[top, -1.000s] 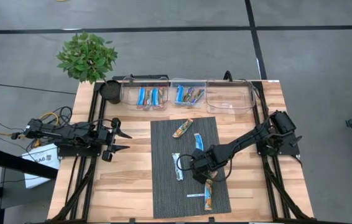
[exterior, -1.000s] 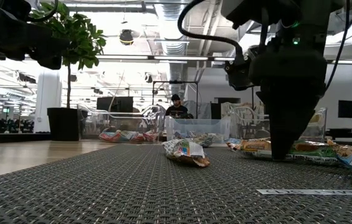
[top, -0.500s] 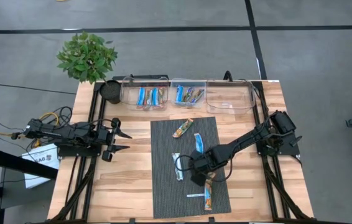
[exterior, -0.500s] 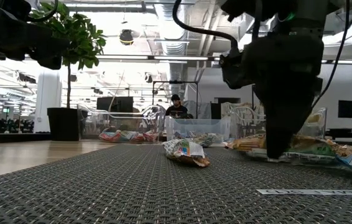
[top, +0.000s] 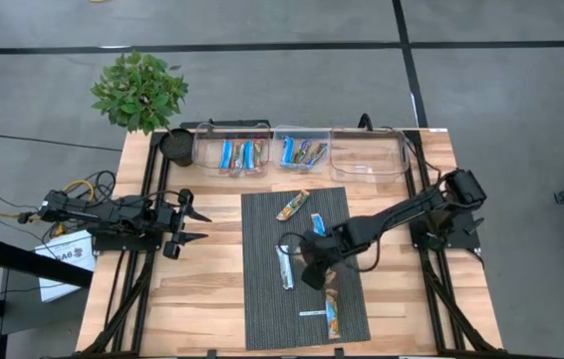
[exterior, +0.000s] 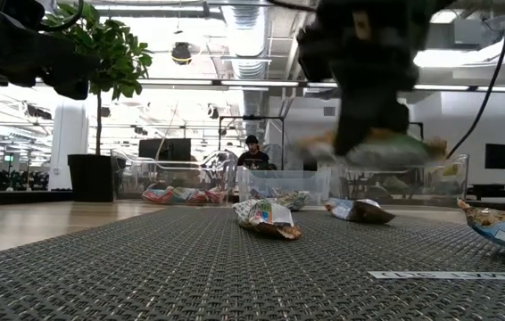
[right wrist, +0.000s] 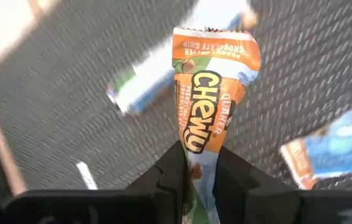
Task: Pick and place Granola Bars by type
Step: Put the orange granola bar into the right transparent bin
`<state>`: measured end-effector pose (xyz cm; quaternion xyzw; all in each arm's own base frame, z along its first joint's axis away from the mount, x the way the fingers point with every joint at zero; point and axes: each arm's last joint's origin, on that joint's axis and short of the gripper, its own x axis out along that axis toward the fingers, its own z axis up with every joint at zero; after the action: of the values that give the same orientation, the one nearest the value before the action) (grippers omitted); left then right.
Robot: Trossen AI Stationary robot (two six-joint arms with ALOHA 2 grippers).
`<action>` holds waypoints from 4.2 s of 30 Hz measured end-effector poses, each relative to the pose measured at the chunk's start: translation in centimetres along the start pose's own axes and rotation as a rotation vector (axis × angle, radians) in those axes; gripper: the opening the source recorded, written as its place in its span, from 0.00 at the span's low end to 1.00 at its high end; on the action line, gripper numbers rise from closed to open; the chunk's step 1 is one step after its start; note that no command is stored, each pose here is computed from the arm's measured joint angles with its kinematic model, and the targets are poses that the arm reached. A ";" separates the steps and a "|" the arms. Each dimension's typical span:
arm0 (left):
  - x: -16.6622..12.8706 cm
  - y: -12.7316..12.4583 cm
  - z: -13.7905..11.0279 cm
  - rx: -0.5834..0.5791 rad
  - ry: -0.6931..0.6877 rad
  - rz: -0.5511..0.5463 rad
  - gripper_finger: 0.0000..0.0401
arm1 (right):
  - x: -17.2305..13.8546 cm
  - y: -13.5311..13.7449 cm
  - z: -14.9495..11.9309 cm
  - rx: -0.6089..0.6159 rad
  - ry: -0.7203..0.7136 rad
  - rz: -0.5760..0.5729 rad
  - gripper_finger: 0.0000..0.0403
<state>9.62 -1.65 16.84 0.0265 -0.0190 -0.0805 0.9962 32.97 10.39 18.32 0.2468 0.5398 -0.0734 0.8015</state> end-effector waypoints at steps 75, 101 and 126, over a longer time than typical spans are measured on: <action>0.0 0.0 0.0 0.000 0.000 0.000 0.46 | -22.1 -17.9 2.3 0.527 -0.601 -0.492 0.13; 0.0 0.0 0.0 0.000 -0.001 0.000 0.46 | -22.9 -21.2 -0.4 0.664 -0.416 -0.740 0.13; 0.0 0.0 0.0 0.000 -0.001 0.000 0.46 | -19.5 -24.6 -2.4 0.809 -0.336 -0.848 0.13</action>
<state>9.62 -1.65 16.85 0.0263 -0.0193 -0.0803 0.9962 13.58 -12.75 27.41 0.2803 0.3866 -0.6234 0.6192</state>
